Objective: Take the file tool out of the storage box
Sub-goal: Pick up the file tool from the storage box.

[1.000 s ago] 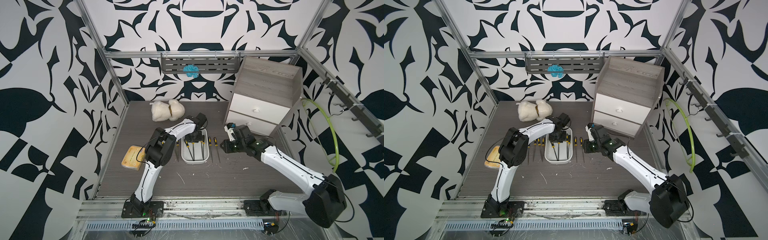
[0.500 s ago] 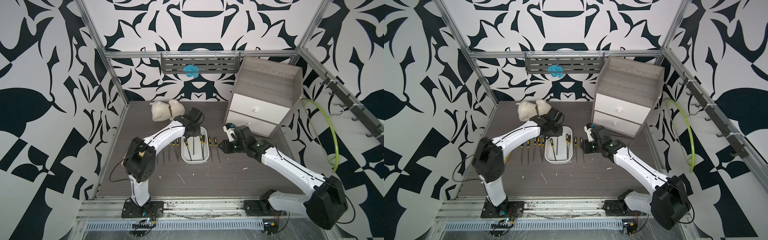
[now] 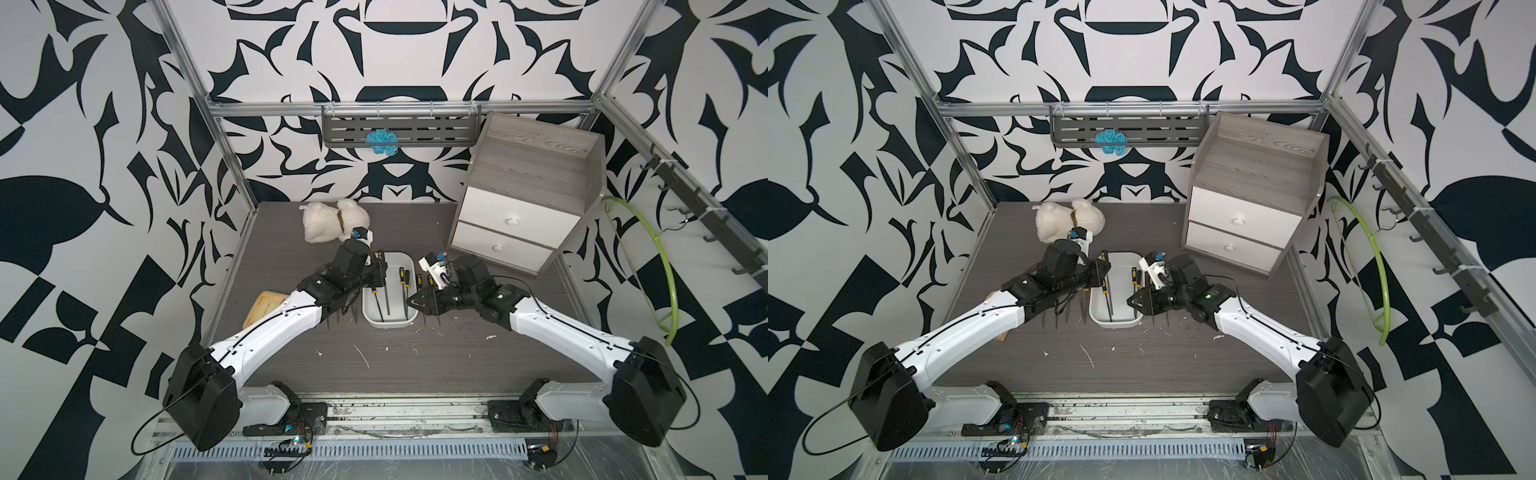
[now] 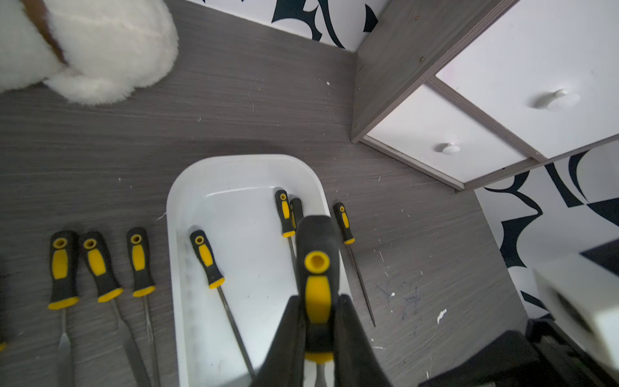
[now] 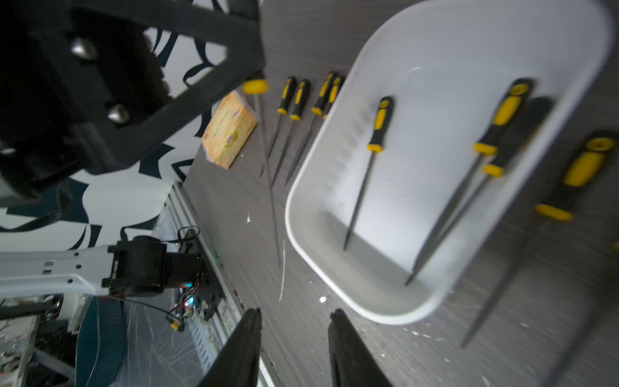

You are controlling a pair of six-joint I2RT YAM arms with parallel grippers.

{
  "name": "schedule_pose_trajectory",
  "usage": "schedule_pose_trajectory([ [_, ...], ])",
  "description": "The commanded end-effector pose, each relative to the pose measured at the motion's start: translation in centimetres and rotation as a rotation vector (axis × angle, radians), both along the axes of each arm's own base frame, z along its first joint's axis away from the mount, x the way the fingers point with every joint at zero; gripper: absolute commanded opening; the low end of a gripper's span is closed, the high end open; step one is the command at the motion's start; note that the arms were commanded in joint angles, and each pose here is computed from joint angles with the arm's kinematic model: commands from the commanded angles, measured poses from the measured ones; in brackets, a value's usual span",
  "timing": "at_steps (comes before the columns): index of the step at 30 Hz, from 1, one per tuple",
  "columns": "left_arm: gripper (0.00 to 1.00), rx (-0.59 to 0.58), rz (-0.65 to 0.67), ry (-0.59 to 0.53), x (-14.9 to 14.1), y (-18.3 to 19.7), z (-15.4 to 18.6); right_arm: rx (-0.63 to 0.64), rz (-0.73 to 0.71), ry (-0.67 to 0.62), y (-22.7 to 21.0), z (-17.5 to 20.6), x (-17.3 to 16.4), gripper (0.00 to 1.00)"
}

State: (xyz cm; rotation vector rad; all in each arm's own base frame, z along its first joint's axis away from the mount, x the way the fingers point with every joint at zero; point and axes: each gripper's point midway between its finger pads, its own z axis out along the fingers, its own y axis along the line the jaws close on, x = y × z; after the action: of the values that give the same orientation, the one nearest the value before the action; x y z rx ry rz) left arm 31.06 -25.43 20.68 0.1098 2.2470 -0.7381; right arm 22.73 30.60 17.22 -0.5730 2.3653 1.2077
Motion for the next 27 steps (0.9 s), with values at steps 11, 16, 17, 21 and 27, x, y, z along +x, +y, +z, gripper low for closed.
schedule_pose_trajectory([
  [11,0.0,-0.094,-0.044,-0.027,-0.8,-0.8,1.6,-0.02,0.096,-0.055,5.4,0.1,-0.2,0.33],
  [16,0.0,-0.091,-0.043,-0.021,-0.8,-0.8,1.5,-0.042,0.068,-0.077,5.1,-0.2,0.4,0.23],
  [17,0.0,-0.089,-0.041,-0.019,-0.8,-0.8,1.4,-0.044,0.068,-0.076,5.2,-0.2,0.5,0.2],
  [21,0.0,-0.088,-0.048,-0.006,-0.8,-1.0,1.1,-0.058,0.066,-0.078,5.3,-0.6,0.7,0.06],
  [27,0.35,-0.086,-0.067,-0.007,-0.9,-1.2,1.2,-0.104,0.034,-0.104,4.2,-0.7,1.0,0.0],
])
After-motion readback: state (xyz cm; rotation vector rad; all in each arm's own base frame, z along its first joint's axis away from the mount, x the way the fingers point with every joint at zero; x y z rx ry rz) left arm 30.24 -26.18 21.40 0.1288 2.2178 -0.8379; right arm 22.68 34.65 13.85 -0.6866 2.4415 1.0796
